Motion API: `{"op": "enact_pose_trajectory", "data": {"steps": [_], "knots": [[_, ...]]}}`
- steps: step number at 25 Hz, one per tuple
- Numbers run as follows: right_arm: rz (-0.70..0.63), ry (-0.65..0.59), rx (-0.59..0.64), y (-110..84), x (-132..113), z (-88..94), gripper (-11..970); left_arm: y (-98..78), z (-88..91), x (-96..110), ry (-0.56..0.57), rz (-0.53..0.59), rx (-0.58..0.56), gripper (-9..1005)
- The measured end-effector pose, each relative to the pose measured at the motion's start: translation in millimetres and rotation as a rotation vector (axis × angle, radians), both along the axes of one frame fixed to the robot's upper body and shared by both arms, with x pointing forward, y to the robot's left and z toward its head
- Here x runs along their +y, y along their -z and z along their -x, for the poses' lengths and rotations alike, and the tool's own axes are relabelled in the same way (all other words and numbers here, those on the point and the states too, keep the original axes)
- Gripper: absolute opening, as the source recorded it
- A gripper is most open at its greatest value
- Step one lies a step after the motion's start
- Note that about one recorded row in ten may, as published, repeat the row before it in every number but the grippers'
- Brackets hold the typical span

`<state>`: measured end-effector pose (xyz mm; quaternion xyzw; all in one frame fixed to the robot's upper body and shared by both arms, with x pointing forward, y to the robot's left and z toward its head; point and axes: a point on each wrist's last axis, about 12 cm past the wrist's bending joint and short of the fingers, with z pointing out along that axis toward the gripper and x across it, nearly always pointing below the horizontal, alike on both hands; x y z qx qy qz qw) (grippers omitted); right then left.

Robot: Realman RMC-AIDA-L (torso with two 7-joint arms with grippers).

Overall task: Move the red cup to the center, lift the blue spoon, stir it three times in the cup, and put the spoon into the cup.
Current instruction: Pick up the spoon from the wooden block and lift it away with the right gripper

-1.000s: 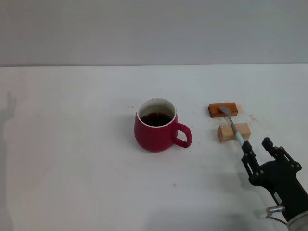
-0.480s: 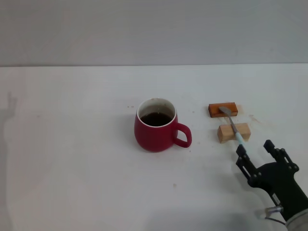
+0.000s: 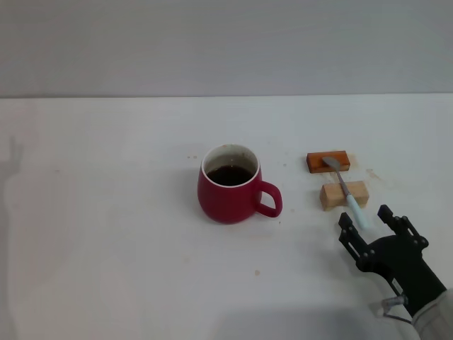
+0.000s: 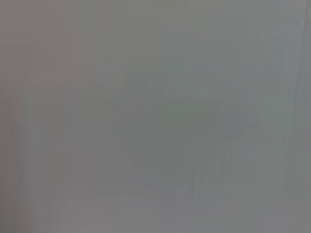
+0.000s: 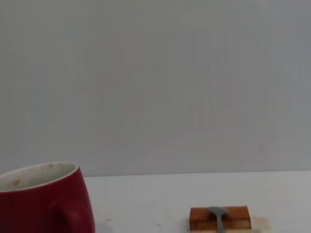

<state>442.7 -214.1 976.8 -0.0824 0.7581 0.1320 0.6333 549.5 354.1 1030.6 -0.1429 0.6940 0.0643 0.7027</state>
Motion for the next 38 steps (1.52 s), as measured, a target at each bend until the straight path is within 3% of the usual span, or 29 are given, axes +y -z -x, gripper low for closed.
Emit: {"op": "enact_pose_trajectory", "data": {"steps": [24, 38], "knots": [[0.049, -0.049, 0.041, 1.3, -3.0, -29.2, 717, 2.0, 6.0, -1.5, -0.009, 0.007, -0.014, 852], [0.069, -0.069, 0.045, 1.2, -1.3, -34.1, 697, 1.4, 5.2, -1.9, -0.010, 0.009, -0.018, 852]]}}
